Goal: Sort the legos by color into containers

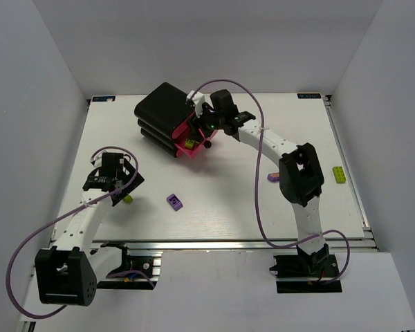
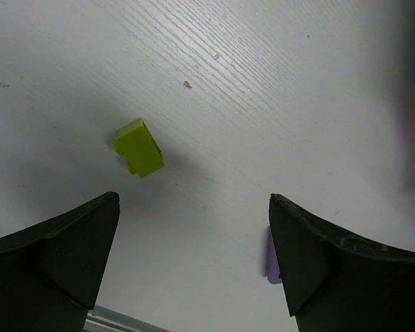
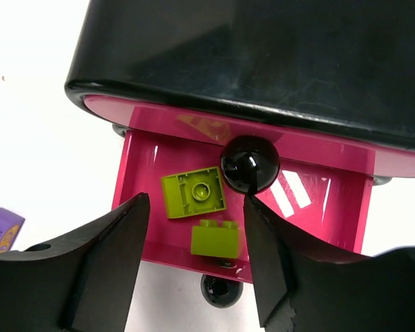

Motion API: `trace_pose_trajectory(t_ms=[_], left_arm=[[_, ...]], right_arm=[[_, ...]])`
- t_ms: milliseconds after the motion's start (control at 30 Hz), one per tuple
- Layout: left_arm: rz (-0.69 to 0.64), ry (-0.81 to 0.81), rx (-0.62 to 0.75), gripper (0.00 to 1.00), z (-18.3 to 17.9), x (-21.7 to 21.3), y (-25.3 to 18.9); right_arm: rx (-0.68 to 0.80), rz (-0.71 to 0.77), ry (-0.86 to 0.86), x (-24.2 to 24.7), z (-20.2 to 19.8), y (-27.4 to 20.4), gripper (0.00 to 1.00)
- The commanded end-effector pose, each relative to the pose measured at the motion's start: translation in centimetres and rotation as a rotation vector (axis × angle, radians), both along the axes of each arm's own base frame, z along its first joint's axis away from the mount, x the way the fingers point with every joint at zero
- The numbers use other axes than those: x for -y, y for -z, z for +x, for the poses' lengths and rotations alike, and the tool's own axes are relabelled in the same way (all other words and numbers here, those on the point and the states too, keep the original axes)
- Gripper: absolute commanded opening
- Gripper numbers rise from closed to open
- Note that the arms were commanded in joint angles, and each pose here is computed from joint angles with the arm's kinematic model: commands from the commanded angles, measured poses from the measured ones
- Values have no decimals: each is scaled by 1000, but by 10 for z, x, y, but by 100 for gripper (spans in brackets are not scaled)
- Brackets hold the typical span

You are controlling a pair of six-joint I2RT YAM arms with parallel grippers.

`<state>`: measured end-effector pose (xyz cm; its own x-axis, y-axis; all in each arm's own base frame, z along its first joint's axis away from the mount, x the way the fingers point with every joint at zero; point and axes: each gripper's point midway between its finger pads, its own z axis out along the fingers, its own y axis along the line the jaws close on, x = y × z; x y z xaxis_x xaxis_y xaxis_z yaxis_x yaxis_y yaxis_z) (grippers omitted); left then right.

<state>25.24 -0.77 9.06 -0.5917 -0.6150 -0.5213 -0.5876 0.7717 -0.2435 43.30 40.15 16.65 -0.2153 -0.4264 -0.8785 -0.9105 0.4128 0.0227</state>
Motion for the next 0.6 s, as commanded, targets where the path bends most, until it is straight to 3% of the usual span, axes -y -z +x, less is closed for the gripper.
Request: trace_pose_trajectory(t_ms=[0, 233, 300, 367, 400, 567], left_arm=[[-20, 1, 20, 98, 8, -1, 0], [-31, -30, -45, 98, 10, -10, 19], [-30, -34, -65, 97, 9, -12, 26], [-34, -41, -90, 95, 8, -14, 33], [-35, -43, -98, 94, 9, -14, 34], [-86, -53, -128, 83, 19, -13, 47]], right_arm=[[51, 36, -10, -7, 3, -27, 63], [47, 64, -14, 20, -26, -56, 62], [97, 113, -18, 33, -44, -90, 62], [72, 110, -16, 50, -59, -83, 62], [107, 137, -18, 59, -71, -105, 62], [107, 160, 0, 97, -102, -111, 62]])
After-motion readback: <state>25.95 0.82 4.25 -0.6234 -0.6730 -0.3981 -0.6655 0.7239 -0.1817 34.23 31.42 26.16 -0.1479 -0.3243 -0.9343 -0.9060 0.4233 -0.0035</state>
